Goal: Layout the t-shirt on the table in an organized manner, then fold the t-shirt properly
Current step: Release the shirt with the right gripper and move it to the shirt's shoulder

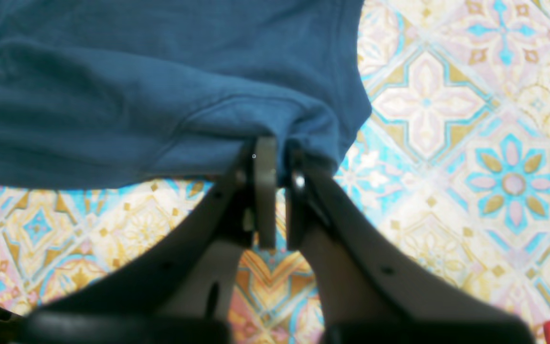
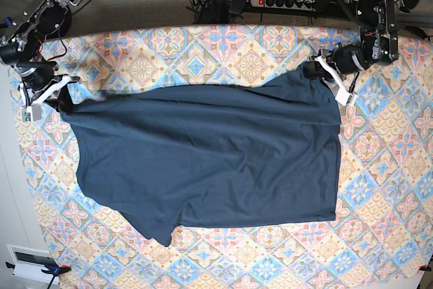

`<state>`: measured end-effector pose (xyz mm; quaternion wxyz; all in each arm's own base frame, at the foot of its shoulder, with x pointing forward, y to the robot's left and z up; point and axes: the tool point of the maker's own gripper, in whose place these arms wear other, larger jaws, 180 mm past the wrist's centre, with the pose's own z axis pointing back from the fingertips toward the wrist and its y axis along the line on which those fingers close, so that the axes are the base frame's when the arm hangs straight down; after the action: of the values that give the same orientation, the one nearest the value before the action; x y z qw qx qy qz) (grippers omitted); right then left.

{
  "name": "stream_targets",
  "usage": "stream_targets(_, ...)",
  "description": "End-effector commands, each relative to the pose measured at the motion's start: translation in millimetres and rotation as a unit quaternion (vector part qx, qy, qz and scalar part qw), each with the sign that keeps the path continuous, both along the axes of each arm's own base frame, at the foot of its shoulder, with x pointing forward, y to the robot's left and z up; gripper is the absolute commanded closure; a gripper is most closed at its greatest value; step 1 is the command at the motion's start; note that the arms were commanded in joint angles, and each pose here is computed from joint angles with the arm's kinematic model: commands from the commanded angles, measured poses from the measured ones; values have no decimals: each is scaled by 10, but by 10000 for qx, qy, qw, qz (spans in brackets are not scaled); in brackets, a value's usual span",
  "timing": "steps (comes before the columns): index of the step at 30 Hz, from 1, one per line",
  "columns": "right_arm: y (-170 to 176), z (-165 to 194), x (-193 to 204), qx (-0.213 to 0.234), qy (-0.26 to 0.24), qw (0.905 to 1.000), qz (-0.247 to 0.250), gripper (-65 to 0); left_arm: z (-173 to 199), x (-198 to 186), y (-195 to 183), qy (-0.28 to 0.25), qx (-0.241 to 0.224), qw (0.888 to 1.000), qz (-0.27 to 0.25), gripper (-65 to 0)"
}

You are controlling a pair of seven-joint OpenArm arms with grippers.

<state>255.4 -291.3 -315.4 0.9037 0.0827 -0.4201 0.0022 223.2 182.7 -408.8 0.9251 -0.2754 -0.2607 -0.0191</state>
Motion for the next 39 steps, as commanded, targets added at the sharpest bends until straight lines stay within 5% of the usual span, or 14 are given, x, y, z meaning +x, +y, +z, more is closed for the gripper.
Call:
stream_targets(1,-55,162,74,-120,-275,9995,21,-2,197,146,145,-335,107,9994,43,0)
stream_targets(12,-118,96,-71,-189,-88,9998,-44,-2,1179,466,1209,-1149,676,9888,675,0)
stream_targets(19,87,-18,-15,-150,87,9994,303,-2,874,368,1129,-673,545,9945,581,0)
stream_targets(24,130,-234,-26,-718,631,9941,511,-3,652,339,961,-481,318,9970,517,0)
stream_targets(28,56,-524,-91,-1127,1249,9843,525,-3,542,330,942,-429,617,9964,394,0)
stream_targets(32,168,-202,601,-1211,427,9897,626,-3,497,322,933,-396,688,9961,392,0)
stream_targets(39,244,-138,1058,-685,-130,9959,572,-30,499,352,912,-485,617,9958,470,0)
